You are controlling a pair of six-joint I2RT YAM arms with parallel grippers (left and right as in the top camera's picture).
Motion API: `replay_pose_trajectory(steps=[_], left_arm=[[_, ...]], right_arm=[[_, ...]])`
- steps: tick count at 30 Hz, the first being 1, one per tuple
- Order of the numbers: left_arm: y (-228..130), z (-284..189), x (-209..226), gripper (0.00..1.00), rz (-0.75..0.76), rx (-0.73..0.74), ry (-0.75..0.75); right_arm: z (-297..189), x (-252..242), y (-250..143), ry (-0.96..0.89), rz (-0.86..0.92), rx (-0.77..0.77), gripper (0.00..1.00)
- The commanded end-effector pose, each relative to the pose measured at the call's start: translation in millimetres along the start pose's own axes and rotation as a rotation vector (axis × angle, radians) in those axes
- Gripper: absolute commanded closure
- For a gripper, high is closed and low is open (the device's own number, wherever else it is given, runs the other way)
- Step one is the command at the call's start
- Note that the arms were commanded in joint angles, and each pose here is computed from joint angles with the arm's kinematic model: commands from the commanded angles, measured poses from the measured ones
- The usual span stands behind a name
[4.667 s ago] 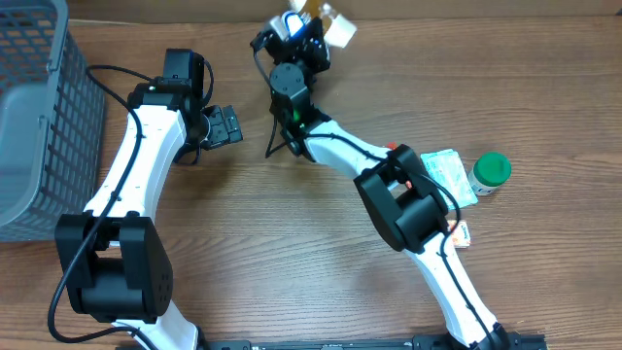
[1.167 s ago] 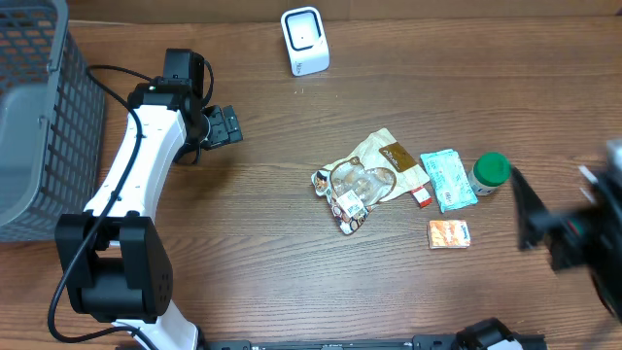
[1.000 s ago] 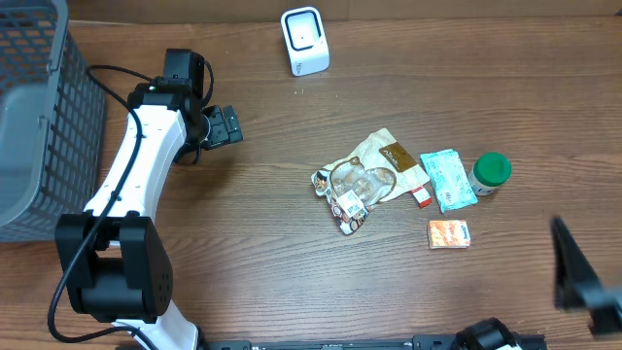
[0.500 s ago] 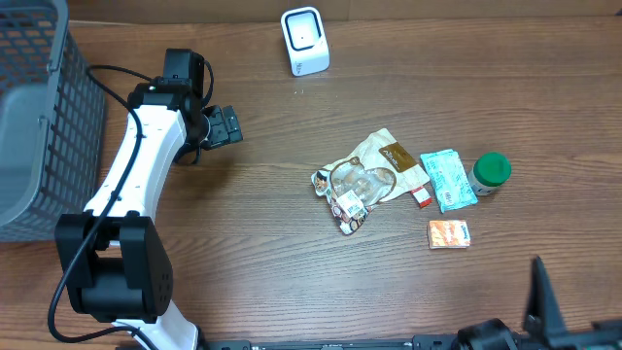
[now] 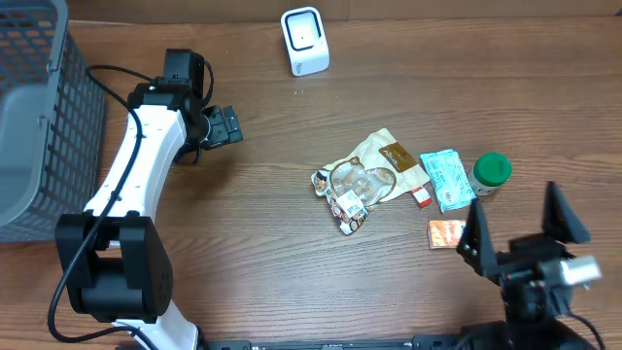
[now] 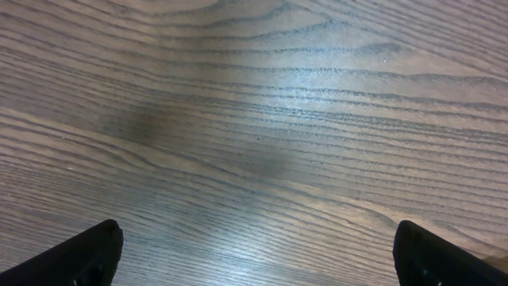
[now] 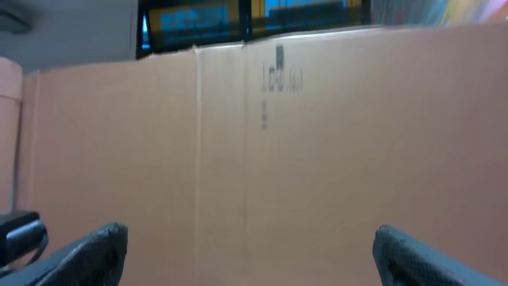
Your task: Scan the item barcode
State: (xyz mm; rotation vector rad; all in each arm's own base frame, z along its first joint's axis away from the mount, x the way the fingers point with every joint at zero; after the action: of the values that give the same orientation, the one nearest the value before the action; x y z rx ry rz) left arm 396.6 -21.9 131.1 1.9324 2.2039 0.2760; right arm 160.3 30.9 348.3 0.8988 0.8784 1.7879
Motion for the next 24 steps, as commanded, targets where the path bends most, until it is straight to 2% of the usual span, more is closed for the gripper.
replay_pose_trajectory(steps=[1,9,19,24], left_arm=[[4.7,-6.9,-0.5,0.0,0.019,-0.025,0.001],[4.7,-6.9,-0.5,0.0,0.019,-0.025,0.001],[4.7,-6.9,-0.5,0.0,0.019,-0.025,0.001],[4.6,-6.9,-0.4,0.0,0.019,-0.024,0.001]], right_arm=[[-2.3,-7.2,-34.3,0.007,0.083,0.031,0.0],[-13.0,-26.8,-108.2,-0.042,0.161,0.168,0.0],[-38.8,-44.9,-176.4,-0.167,0.182,0.498,0.0],[-37.9,-44.7,-174.8,-0.165,0.181,0.49,0.0]])
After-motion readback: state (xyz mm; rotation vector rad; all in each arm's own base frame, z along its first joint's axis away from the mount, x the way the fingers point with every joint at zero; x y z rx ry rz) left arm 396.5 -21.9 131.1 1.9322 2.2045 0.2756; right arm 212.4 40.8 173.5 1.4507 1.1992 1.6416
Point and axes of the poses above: each gripper's point midway between its finger pads, its own z axis out along the fingers, its own x axis along the line the jaws close on, y = z × x, the point moved 3 cm from there along -z, back along the fingers, and after that the axes turned 11 degrees about z, right-handed, at the moved point
